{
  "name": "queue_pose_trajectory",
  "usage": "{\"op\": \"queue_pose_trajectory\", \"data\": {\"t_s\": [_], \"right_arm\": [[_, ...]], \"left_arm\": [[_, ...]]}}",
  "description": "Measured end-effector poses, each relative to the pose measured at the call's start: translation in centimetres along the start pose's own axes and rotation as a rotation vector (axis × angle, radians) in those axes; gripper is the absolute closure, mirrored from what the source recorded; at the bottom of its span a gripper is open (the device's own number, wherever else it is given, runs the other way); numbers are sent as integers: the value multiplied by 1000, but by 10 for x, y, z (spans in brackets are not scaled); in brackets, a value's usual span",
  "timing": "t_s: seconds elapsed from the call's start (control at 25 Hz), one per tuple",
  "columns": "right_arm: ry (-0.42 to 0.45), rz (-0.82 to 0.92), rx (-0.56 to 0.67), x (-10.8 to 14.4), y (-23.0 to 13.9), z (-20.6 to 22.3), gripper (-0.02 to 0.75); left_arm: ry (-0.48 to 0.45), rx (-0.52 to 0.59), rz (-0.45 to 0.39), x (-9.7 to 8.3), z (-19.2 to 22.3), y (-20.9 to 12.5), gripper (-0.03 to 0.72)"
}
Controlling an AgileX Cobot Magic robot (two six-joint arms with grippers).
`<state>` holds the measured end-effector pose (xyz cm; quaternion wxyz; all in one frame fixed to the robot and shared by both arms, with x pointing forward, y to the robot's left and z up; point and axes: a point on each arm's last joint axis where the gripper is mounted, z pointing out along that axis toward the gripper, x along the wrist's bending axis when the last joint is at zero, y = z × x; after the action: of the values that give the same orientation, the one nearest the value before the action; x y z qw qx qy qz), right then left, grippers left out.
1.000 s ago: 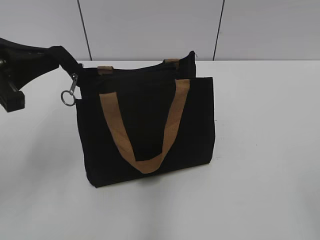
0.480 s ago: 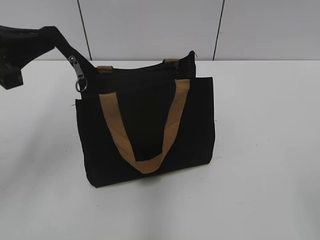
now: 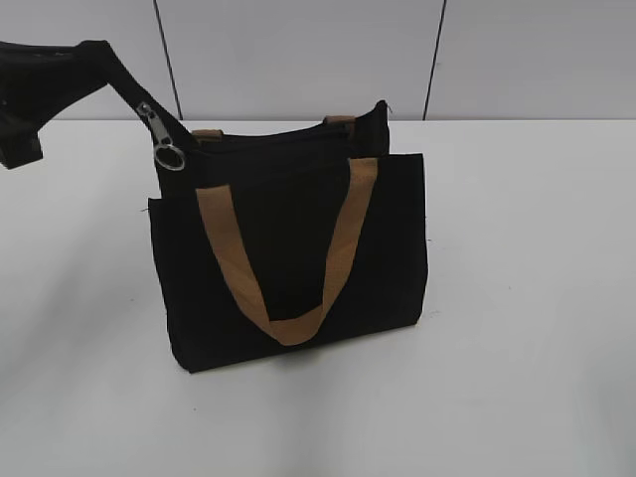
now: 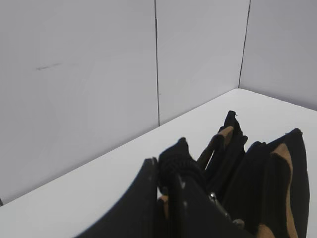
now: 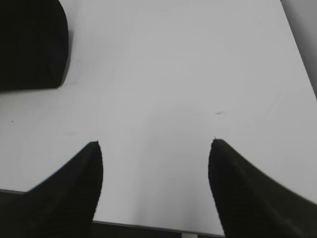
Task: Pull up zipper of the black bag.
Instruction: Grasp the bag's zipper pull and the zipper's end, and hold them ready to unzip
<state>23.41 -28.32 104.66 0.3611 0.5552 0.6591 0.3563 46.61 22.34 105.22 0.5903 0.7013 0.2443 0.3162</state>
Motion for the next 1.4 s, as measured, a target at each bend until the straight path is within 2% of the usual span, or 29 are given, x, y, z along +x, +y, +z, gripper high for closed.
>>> {"op": "queue_pose_trajectory", "data": {"t_s": [0.16,0.36,0.56,0.72,0.96,1.2,1.4], "right_arm": [[74,-30,11,3,13,7,220],[163,-50,-59,5,39,22,220],[329,-89,-108,11,62,45,220],[427,-106,-218,16,79,52,220],[467,-76,-194,15,84,66,220],[493,-19,-91,10,88,96,220],[539,-21,-69,3,112,128,220]], "left_arm": [[0,0,0,0,0,0,667],[0,0,0,0,0,0,668],[0,0,0,0,0,0,668],[0,0,0,0,0,0,668],[1,1,0,0,0,0,668],[5,5,0,0,0,0,668],[6,7,0,1,0,-1,668]]}}
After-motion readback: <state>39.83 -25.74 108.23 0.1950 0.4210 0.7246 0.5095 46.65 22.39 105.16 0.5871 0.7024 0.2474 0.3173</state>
